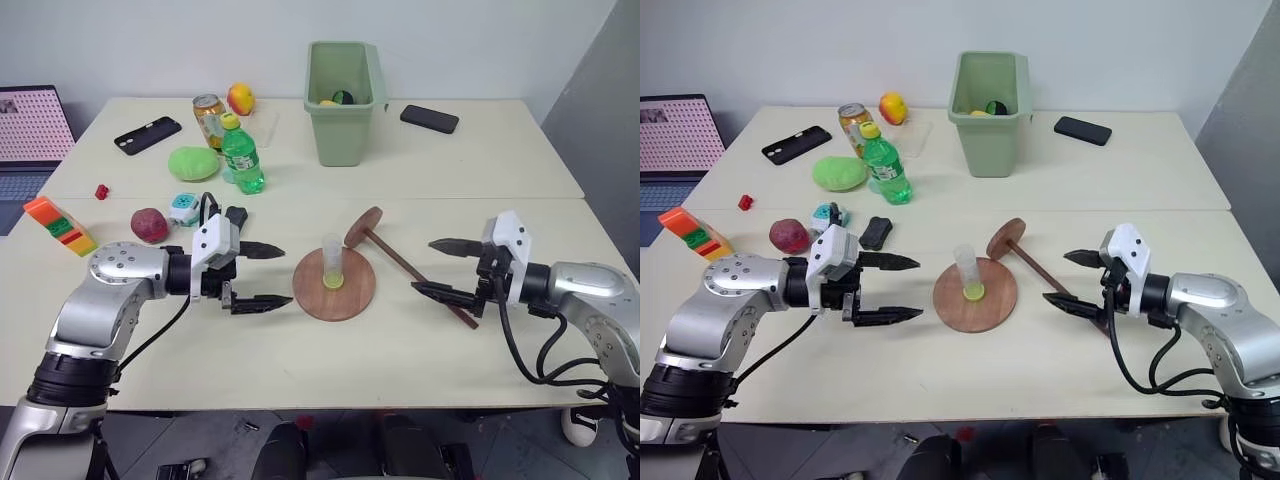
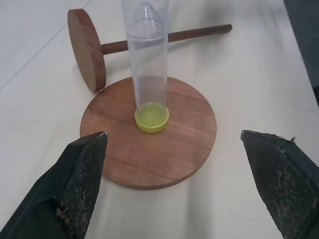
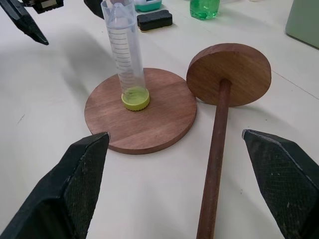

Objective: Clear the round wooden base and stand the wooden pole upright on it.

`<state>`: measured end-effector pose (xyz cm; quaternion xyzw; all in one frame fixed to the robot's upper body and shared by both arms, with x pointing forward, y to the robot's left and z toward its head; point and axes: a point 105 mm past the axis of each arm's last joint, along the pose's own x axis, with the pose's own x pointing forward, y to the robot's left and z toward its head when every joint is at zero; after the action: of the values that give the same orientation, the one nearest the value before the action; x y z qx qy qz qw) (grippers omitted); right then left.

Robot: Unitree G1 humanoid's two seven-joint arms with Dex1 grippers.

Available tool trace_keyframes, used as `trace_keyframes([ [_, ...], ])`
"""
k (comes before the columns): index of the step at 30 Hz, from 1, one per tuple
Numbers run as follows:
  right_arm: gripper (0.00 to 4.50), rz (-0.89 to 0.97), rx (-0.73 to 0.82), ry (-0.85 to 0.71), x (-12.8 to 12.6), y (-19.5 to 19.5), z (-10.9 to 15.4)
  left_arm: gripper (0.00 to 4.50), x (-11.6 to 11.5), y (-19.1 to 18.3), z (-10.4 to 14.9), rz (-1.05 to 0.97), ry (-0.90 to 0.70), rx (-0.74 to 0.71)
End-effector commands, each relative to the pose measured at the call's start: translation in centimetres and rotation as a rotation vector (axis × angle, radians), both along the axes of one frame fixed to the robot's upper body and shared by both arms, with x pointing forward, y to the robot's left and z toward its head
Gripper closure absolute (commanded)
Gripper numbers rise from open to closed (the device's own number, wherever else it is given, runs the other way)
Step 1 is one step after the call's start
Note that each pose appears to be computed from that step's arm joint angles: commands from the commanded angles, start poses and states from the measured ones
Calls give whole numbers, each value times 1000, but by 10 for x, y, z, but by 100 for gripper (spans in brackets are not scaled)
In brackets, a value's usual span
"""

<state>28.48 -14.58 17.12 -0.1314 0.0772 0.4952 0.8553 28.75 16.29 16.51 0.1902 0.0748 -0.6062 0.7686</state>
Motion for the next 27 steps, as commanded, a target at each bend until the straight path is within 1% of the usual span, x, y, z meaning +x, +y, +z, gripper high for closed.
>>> trace_keyframes([
  [1,2,2,2,-43,-1,-2,9,0,4,3,13,26,-23,-7],
  [2,2,3,3,-42,-2,-1,9,0,6,5,13,46,-6,-9],
  [4,2,5,6,-43,-1,0,9,0,7,5,17,46,-33,-8],
  [6,2,6,10,-46,0,1,10,0,7,4,19,34,-50,-11],
  [16,2,14,21,-52,2,5,11,0,2,4,20,27,-30,-26],
  [19,2,23,22,-57,3,9,11,0,-2,3,21,14,44,-34],
  [27,2,50,21,-59,1,19,10,0,-1,4,30,17,-10,-67],
])
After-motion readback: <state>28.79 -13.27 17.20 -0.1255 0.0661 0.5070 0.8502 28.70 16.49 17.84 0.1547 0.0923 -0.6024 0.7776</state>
